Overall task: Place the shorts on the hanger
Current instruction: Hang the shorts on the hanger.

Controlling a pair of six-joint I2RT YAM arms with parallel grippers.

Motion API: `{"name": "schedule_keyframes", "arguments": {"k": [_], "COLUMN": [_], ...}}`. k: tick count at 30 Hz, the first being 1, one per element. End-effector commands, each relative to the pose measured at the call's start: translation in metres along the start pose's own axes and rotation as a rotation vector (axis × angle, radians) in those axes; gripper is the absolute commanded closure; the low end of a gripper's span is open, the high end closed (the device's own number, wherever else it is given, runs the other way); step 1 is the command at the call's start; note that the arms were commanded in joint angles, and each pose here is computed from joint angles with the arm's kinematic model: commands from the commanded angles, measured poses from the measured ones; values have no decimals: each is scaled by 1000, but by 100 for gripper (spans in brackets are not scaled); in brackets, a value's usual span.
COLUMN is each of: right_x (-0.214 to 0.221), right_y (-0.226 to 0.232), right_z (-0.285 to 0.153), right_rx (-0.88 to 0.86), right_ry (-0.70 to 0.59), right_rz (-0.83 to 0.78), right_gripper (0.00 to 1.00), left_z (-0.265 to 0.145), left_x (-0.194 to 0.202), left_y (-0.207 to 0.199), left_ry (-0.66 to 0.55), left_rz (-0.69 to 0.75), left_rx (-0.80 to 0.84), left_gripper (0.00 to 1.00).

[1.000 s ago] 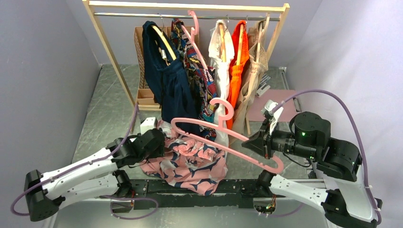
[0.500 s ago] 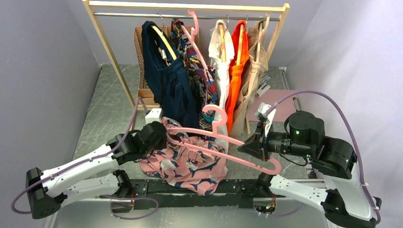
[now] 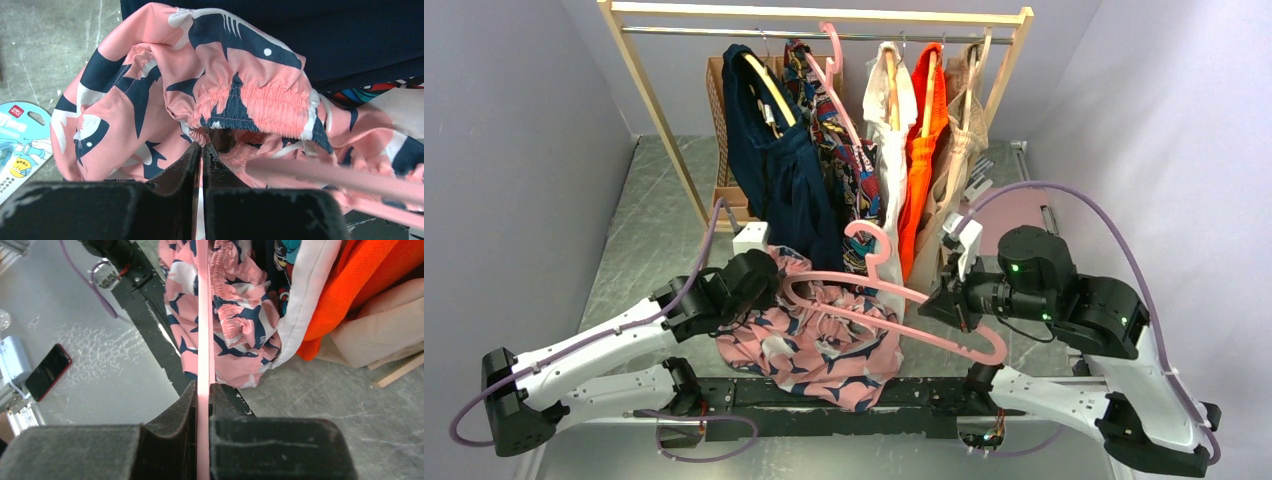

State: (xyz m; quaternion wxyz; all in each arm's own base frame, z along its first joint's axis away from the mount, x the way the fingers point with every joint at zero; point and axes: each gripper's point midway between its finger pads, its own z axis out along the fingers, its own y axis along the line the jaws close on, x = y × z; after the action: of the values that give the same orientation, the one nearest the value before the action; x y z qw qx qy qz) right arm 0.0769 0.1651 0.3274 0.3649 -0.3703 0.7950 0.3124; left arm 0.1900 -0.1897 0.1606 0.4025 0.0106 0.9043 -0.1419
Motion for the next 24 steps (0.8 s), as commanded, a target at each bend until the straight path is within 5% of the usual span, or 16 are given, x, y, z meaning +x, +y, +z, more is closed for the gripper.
{"name": "schedule_keyframes", "arguments": {"k": [1, 6, 11, 18, 24], "right_x": [1, -12, -21, -19, -20], "right_y": [-20, -55, -58, -56, -55], "right_z": [16, 16, 17, 27, 30], "right_rx": [114, 318, 334, 317, 305], "right_ry": [45, -16, -89, -82, -78], "right_rz": [48, 87, 112, 114, 113], "right_gripper": [100, 100, 100, 100, 100], "left_z": [-11, -18, -24, -30, -22], "left_x": [-22, -20, -6, 9, -2], "left_y": [-9, -12, -12, -12, -23], "left_ry": [-56, -38, 32, 81, 27], "left_rz": [-24, -41, -52, -40, -12], "left_rx": [34, 69, 87, 139, 165], "left_gripper": [92, 89, 82, 37, 23]}}
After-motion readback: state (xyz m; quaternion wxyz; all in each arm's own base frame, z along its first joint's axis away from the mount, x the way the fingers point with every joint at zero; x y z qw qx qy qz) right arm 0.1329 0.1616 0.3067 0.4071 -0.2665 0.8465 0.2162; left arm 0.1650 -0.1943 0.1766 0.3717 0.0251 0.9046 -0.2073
